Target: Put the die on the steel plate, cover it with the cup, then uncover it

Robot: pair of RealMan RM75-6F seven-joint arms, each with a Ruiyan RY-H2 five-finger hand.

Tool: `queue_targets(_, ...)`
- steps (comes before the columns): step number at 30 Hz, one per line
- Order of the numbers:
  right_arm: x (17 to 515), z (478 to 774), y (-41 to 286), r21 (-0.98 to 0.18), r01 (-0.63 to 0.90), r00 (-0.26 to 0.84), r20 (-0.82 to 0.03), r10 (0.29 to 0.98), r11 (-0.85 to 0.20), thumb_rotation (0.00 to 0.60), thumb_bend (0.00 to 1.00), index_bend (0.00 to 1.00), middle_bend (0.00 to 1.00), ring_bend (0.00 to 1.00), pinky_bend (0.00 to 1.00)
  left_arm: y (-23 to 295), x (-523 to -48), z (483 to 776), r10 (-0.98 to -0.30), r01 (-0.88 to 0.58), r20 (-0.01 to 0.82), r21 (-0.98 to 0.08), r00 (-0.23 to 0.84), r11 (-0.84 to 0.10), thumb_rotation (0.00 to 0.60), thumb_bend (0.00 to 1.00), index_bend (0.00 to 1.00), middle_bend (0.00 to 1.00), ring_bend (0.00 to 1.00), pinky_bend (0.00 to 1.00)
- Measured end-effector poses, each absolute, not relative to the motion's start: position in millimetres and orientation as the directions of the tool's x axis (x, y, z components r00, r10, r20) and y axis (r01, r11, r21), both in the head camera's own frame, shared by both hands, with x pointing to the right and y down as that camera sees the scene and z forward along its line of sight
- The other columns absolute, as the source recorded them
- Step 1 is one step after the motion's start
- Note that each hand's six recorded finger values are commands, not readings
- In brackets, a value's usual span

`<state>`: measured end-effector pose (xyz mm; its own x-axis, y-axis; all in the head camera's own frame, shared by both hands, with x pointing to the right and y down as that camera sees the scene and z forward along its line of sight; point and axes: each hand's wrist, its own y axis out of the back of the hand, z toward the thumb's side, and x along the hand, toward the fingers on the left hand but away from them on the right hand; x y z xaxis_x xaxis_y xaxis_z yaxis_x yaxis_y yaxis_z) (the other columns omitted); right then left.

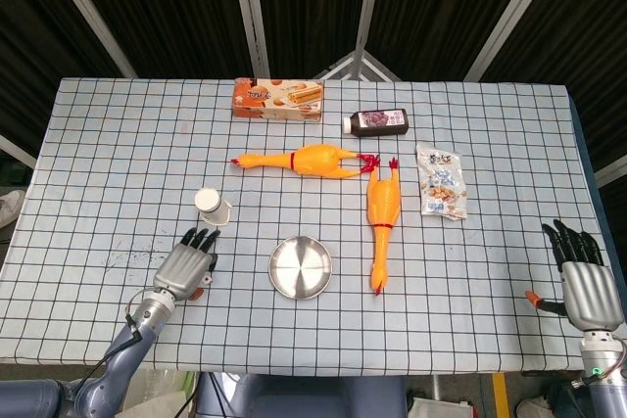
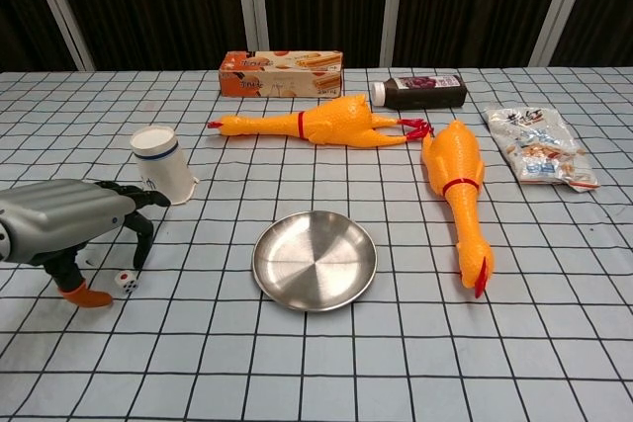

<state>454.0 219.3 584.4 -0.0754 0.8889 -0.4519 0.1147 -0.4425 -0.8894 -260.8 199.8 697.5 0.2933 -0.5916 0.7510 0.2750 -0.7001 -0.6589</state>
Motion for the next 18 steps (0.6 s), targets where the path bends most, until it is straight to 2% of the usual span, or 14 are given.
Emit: queue_targets(18, 453.4, 584.4, 219.7, -0.886, 0.124, -0.073, -0.457, 0.886, -0.447, 0.6, 0.02, 0.05, 0.0, 0.09, 0.0, 201.6, -259.3, 700.2, -0.594, 0.273, 0.747, -0.663, 0.299, -0.697, 0.6, 0.35, 0.52, 0.06, 0.0, 0.0)
